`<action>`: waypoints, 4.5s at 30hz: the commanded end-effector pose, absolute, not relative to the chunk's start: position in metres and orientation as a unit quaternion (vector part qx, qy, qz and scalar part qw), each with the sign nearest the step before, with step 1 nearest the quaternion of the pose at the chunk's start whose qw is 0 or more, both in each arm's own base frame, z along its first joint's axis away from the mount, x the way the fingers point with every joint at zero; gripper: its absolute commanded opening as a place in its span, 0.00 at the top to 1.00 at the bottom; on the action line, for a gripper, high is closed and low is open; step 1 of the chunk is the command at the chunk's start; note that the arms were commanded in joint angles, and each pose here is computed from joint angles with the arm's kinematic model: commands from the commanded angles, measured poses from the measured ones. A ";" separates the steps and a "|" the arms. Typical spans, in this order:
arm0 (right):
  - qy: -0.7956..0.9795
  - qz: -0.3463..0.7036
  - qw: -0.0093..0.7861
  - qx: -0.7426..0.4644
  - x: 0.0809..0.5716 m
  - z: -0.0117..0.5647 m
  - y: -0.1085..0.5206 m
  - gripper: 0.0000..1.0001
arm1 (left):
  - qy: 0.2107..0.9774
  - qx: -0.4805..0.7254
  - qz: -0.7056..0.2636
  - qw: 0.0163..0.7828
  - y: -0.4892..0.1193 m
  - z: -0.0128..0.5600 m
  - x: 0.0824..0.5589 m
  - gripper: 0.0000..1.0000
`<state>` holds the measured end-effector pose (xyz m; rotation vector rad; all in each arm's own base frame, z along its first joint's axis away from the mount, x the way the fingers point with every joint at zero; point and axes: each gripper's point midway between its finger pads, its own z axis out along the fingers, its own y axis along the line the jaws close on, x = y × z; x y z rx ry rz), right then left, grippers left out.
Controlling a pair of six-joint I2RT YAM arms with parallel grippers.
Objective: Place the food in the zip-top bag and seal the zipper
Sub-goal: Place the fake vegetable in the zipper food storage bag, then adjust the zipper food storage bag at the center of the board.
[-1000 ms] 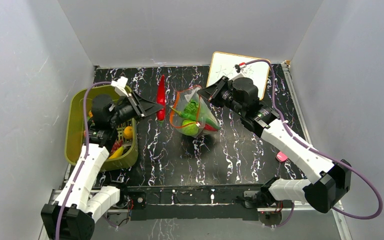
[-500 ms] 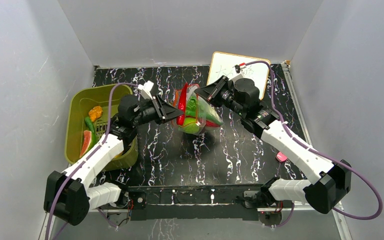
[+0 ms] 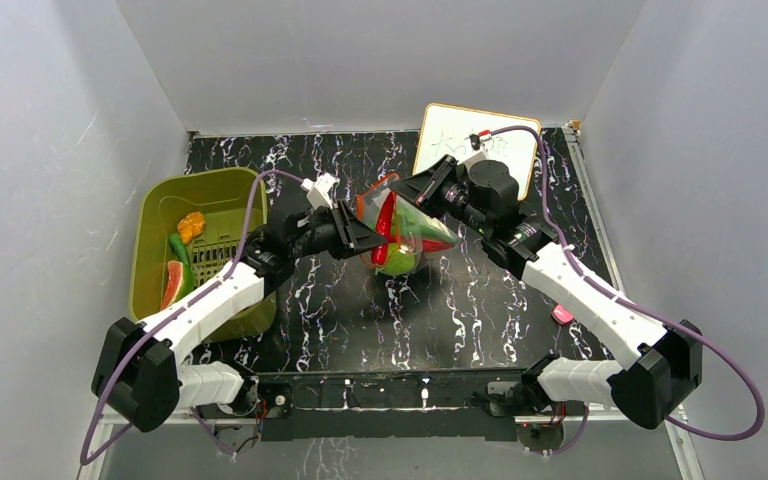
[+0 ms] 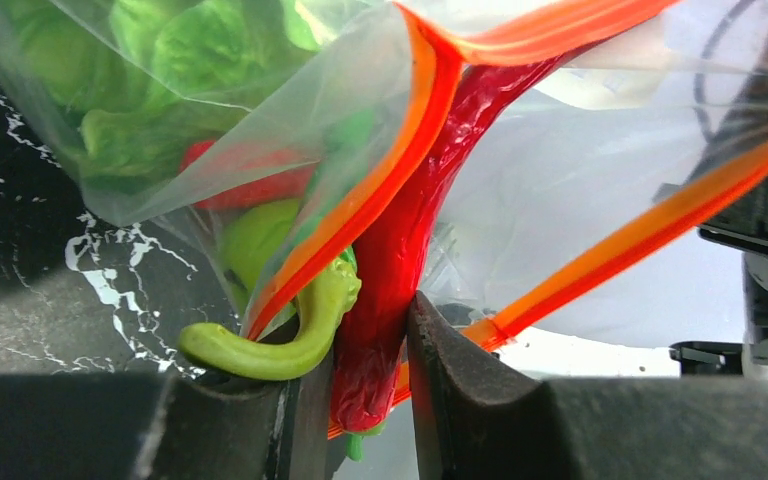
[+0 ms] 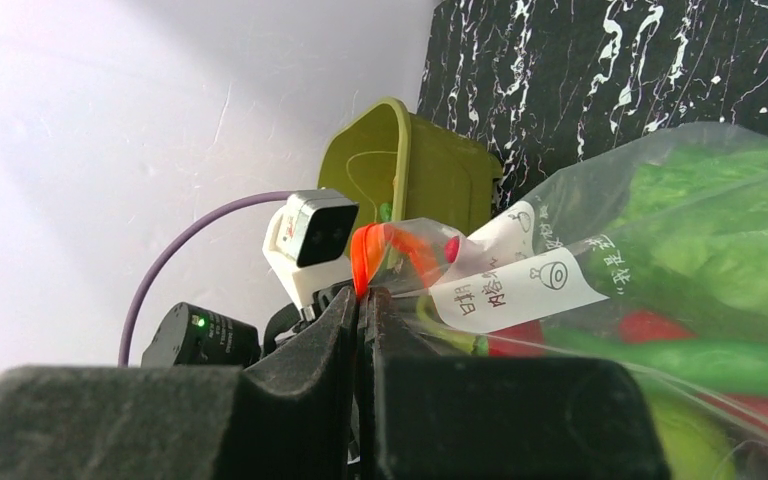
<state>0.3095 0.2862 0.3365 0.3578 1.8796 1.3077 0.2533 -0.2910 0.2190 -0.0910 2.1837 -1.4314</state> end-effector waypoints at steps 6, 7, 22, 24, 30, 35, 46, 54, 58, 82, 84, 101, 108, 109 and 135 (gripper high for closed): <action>0.702 0.539 0.452 0.111 0.303 0.379 0.279 1.00 | 0.828 0.013 -0.468 0.309 -0.279 0.240 0.258 0.50; 0.705 0.536 0.452 0.106 0.302 0.378 0.279 1.00 | 0.831 0.012 -0.455 0.319 -0.273 0.243 0.257 0.47; 0.714 0.517 0.460 0.103 0.307 0.369 0.277 1.00 | 0.896 0.017 -0.271 0.351 -0.195 0.228 0.236 0.40; 0.717 0.514 0.460 0.102 0.307 0.366 0.277 1.00 | 0.895 0.025 -0.269 0.355 -0.195 0.230 0.236 0.40; 0.717 0.510 0.463 0.103 0.306 0.364 0.274 1.00 | 0.907 0.012 -0.240 0.347 -0.189 0.219 0.242 0.47; 0.713 0.516 0.463 0.104 0.303 0.365 0.273 1.00 | 0.890 0.029 -0.285 0.354 -0.212 0.219 0.253 0.55; 0.717 0.515 0.457 0.107 0.300 0.357 0.272 1.00 | 0.856 0.063 -0.387 0.336 -0.256 0.218 0.257 1.00; 0.762 0.456 0.449 0.100 0.301 0.304 0.263 1.00 | 0.805 0.071 -0.425 0.409 -0.257 0.288 0.261 1.00; 0.763 0.447 0.455 0.105 0.302 0.300 0.258 1.00 | 0.783 0.086 -0.437 0.435 -0.260 0.306 0.264 1.00; 0.785 0.453 0.423 0.010 0.300 0.293 0.288 1.00 | 0.790 0.091 -0.471 0.381 -0.290 0.276 0.276 0.84; 0.792 0.433 0.430 0.008 0.304 0.292 0.283 1.00 | 0.793 0.094 -0.463 0.386 -0.289 0.278 0.279 0.82; 0.703 0.465 0.537 0.037 0.289 0.363 0.250 1.00 | 0.783 0.100 -0.441 0.427 -0.282 0.293 0.288 1.00; 0.746 0.414 0.521 0.024 0.298 0.340 0.251 1.00 | 0.768 0.095 -0.488 0.404 -0.299 0.292 0.290 1.00; 0.739 0.376 0.554 0.080 0.309 0.344 0.227 1.00 | 0.781 0.089 -0.475 0.396 -0.298 0.282 0.292 1.00; 0.724 0.300 0.616 0.080 0.347 0.309 0.217 1.00 | 0.796 0.059 -0.461 0.389 -0.302 0.251 0.311 1.00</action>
